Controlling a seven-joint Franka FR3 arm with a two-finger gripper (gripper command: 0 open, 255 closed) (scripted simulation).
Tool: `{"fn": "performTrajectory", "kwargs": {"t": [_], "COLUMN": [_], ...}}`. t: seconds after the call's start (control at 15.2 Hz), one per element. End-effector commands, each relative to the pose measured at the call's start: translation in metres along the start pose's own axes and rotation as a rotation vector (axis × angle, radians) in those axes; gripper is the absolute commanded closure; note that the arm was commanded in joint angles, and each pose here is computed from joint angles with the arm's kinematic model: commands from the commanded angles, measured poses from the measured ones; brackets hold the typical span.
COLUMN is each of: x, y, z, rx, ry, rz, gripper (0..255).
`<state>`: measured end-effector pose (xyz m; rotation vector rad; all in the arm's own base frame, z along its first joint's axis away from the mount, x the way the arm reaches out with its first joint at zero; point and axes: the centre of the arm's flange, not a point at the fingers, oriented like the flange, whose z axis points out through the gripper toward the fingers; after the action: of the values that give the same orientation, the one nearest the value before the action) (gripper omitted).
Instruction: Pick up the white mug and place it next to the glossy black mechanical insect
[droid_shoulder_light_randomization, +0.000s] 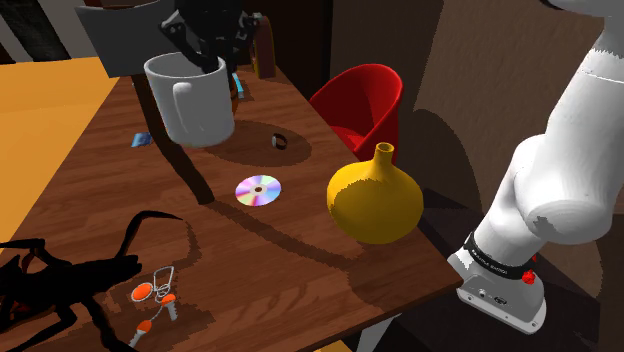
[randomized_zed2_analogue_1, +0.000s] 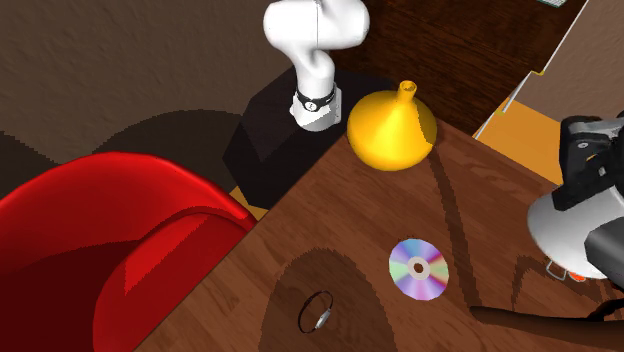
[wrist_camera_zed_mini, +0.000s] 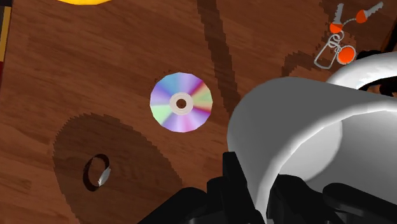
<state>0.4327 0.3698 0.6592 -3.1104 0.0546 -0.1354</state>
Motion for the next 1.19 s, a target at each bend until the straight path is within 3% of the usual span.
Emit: {"fn": "performTrajectory", "kwargs": {"t": [0.0, 0.33, 1.12], "x": [0.005, 0.017, 0.011], "y": [-0.026, -0.096, -0.094], "z": [0.002, 0.005, 0.068], "rx": [0.001, 0.001, 0.001], "ry": [0.001, 0.001, 0.001], "rz": [0.003, 0.003, 0.003], "gripper": [255, 255, 255]}}
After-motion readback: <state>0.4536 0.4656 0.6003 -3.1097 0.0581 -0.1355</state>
